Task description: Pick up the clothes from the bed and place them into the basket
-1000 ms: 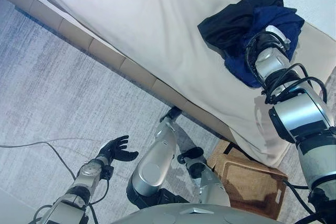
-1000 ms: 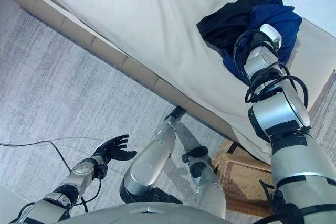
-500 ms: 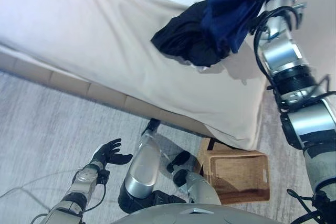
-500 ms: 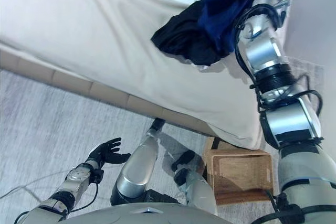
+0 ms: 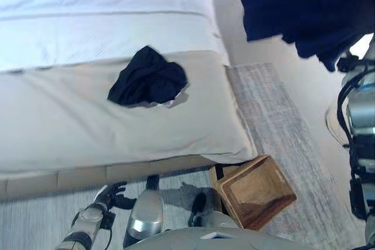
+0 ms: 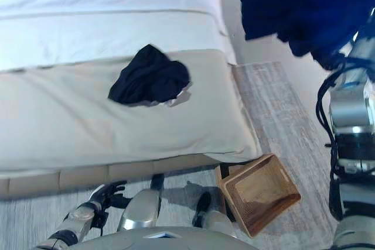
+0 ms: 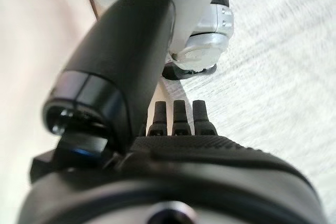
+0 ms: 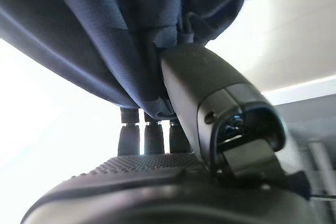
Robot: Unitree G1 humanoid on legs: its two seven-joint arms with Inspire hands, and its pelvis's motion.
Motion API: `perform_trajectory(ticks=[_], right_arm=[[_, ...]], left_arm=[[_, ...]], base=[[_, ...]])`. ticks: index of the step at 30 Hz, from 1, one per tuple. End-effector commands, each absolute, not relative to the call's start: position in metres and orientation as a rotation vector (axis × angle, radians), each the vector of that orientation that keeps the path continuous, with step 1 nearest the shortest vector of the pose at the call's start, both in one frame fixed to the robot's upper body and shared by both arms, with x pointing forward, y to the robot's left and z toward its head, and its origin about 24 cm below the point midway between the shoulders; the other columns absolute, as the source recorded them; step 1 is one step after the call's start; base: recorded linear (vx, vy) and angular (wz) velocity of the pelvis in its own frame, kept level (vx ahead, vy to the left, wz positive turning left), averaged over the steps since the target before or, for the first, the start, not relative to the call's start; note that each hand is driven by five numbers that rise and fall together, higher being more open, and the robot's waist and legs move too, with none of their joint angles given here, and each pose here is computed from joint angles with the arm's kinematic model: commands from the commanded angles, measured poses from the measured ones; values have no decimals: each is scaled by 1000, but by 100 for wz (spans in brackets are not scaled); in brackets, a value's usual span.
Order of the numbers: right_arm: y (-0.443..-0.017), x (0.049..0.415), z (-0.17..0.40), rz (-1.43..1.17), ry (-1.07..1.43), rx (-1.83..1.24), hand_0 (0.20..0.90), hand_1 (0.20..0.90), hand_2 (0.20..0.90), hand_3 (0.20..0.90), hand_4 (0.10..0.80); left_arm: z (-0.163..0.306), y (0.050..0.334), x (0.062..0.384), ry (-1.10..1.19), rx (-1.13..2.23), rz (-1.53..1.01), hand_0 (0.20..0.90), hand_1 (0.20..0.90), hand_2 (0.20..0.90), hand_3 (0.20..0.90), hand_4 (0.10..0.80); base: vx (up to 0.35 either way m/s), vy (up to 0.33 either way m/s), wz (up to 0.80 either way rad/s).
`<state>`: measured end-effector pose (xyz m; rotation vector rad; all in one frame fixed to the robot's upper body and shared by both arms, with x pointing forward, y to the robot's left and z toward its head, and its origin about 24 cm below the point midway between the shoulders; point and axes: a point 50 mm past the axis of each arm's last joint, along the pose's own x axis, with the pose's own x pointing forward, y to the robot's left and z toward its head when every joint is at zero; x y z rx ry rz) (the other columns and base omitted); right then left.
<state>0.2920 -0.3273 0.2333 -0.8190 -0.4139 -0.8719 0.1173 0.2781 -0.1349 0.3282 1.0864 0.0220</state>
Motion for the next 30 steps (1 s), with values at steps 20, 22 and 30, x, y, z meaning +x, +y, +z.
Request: perform_trajectory(ticks=[20, 22, 30], right_arm=[[-335, 323, 160, -582, -27, -1150, 300, 300, 300, 200, 100], [-336, 334, 176, -612, -24, -1182, 300, 300, 300, 200, 100], [-359, 347, 187, -647, 333, -1299, 900, 900, 900, 900, 800]], left_arm=[[-106, 247, 197, 856, 419, -166, 900, 900, 900, 900, 800], [-95, 237, 218, 775, 401, -170, 900, 900, 900, 900, 800], [-63, 222, 256, 567, 316, -173, 900, 900, 900, 900, 800]], base=[[-133, -130, -28], [-299, -41, -4], [-180, -63, -6]])
